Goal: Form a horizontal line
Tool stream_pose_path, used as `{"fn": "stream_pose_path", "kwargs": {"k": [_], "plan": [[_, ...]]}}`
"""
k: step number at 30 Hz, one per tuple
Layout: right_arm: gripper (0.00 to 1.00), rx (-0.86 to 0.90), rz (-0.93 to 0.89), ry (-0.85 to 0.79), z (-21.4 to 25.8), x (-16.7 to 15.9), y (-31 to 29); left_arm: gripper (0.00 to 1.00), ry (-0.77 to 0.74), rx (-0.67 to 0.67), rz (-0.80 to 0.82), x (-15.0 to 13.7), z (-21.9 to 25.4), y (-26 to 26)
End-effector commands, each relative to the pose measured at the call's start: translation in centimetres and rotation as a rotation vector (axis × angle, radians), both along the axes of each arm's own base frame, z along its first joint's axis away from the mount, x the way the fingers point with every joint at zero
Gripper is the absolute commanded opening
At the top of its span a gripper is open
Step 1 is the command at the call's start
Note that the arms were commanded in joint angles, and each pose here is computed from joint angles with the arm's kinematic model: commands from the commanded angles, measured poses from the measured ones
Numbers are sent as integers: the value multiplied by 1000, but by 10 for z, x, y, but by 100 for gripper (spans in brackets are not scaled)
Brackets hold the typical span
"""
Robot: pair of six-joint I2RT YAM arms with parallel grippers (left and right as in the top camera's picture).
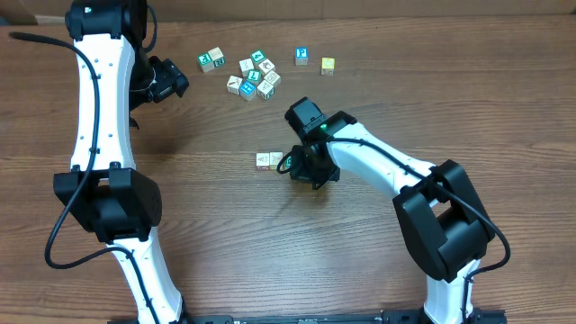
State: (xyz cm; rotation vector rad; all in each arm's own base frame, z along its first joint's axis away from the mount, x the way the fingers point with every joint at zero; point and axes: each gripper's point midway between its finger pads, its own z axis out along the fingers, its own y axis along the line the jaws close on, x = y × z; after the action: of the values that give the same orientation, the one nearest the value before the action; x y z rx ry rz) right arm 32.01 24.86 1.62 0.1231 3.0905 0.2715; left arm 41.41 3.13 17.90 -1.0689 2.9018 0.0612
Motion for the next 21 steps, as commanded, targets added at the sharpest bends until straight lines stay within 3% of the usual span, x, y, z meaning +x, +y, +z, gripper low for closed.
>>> {"fn": "stream_pose_path", "kwargs": {"k": [1,8,21], "plan": [[4,-3,26,-30,4,-4,10,100,9,-1,-11,0,-3,-1],[4,-73,26,-111,4,8,4,100,9,-1,-11,0,-3,-1],[4,-47,23,-148,7,16,11,100,9,-1,-11,0,-3,-1]]}}
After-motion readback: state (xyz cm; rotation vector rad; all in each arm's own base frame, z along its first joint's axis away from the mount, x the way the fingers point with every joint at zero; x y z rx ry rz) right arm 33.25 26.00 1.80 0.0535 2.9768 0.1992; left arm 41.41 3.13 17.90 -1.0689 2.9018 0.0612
